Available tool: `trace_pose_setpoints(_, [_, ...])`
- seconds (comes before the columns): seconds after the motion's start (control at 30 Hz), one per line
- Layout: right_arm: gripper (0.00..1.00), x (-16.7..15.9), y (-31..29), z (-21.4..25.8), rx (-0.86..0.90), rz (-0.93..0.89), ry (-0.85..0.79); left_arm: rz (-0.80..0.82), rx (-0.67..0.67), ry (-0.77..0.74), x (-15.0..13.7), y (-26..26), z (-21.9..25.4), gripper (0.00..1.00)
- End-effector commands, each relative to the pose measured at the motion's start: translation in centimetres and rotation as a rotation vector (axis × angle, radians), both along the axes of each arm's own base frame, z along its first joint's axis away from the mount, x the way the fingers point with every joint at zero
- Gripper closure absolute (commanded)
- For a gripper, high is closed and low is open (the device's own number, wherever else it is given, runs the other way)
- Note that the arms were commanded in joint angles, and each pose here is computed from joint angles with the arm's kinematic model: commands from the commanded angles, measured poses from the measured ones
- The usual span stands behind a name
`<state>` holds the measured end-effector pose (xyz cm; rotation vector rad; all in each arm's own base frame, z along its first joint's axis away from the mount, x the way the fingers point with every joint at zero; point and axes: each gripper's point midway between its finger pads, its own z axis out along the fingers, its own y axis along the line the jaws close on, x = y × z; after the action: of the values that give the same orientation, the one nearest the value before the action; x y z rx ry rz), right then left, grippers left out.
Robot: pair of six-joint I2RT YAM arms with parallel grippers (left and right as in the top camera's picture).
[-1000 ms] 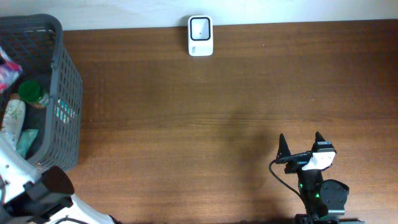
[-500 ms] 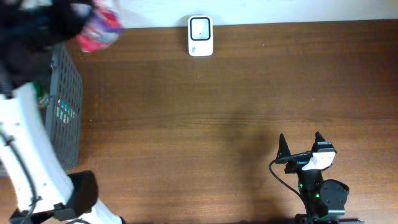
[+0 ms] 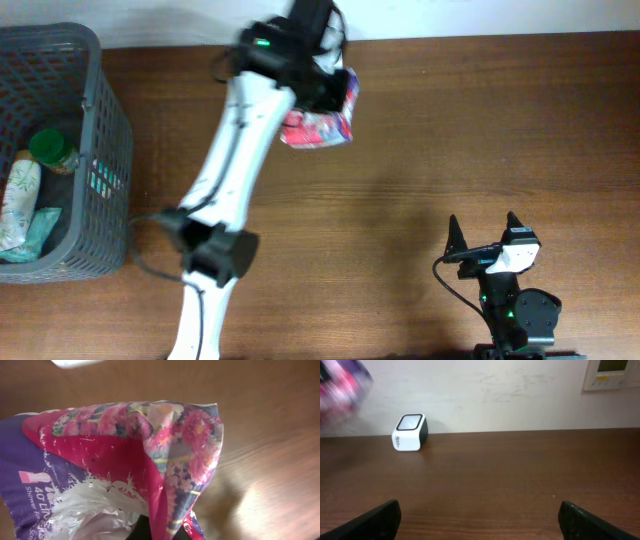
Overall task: Scan the item barcode
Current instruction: 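Lift the pink-purple pack out and set it on the table center, then open the left gripper and withdraw it toward the basket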
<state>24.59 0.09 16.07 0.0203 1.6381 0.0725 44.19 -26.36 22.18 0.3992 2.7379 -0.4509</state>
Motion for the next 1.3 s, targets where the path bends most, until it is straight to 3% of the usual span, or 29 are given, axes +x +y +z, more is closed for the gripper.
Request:
trace_pose_setpoints(0.0, [0.01,0.0,-0.3,-0.3,0.003,-0.014,0.003,-0.053,0.086,0.116,-0.7,-2.5,-6.8,1.0])
trace_pose_setpoints(0.07, [0.01,0.0,-0.3,-0.3,0.003,-0.014,0.003,-0.046,0.119,0.191,-1.5,-3.4,-10.0,1.0])
trace_pose_setpoints(0.1, [0.01,0.0,-0.3,-0.3,0.003,-0.014,0.003,-0.049,0.129,0.209,-1.8,-3.6,-10.8,0.94])
trace_pose_setpoints(0.13, [0.01,0.0,-0.3,-0.3,0.003,-0.014,0.003,-0.053,0.134,0.216,-1.9,-3.8,-11.2,0.72])
trace_pose_setpoints(0.2, [0.01,0.0,-0.3,-0.3,0.003,-0.014,0.003,-0.06,0.137,0.219,-2.1,-4.0,-11.4,0.51])
trace_pose_setpoints(0.23, [0.01,0.0,-0.3,-0.3,0.003,-0.014,0.003,-0.06,0.135,0.216,-2.0,-4.0,-11.3,0.22])
trace_pose_setpoints(0.27, [0.01,0.0,-0.3,-0.3,0.003,-0.014,0.003,-0.058,0.129,0.207,-1.8,-4.0,-11.0,0.09])
trace_pose_setpoints(0.33, [0.01,0.0,-0.3,-0.3,0.003,-0.014,0.003,-0.035,0.108,0.175,-1.1,-3.1,-9.0,0.05])
trace_pose_setpoints(0.5, [0.02,0.0,-0.3,-0.3,0.003,-0.014,0.003,0.08,0.063,0.052,0.6,4.0,-0.4,0.2])
trace_pose_setpoints(0.63, [0.01,0.0,-0.3,-0.3,0.003,-0.014,0.003,0.161,0.033,-0.066,1.3,9.4,5.1,0.46])
trace_pose_setpoints(0.67, [0.01,0.0,-0.3,-0.3,0.003,-0.014,0.003,0.172,0.029,-0.091,1.3,10.5,6.2,0.6])
trace_pose_setpoints(0.7, [0.01,0.0,-0.3,-0.3,0.003,-0.014,0.003,0.19,0.026,-0.108,1.2,11.4,6.9,0.65])
trace_pose_setpoints(0.87, [0.01,0.0,-0.3,-0.3,0.003,-0.014,0.003,0.199,0.029,-0.177,-0.6,14.0,10.6,0.98])
trace_pose_setpoints(0.93, [0.01,0.0,-0.3,-0.3,0.003,-0.014,0.003,0.201,0.051,-0.134,-2.5,14.6,10.5,1.0])
trace_pose_setpoints(1.07, [0.01,0.0,-0.3,-0.3,0.003,-0.014,0.003,0.294,0.31,-0.037,-6.0,19.6,7.5,1.0])
trace_pose_setpoints(1.17, [0.01,0.0,-0.3,-0.3,0.003,-0.014,0.003,0.411,0.421,0.048,-8.6,22.9,5.5,1.0])
trace_pose_setpoints(1.27, [0.01,0.0,-0.3,-0.3,0.003,-0.014,0.003,0.508,0.478,0.095,-9.4,26.3,4.4,1.0])
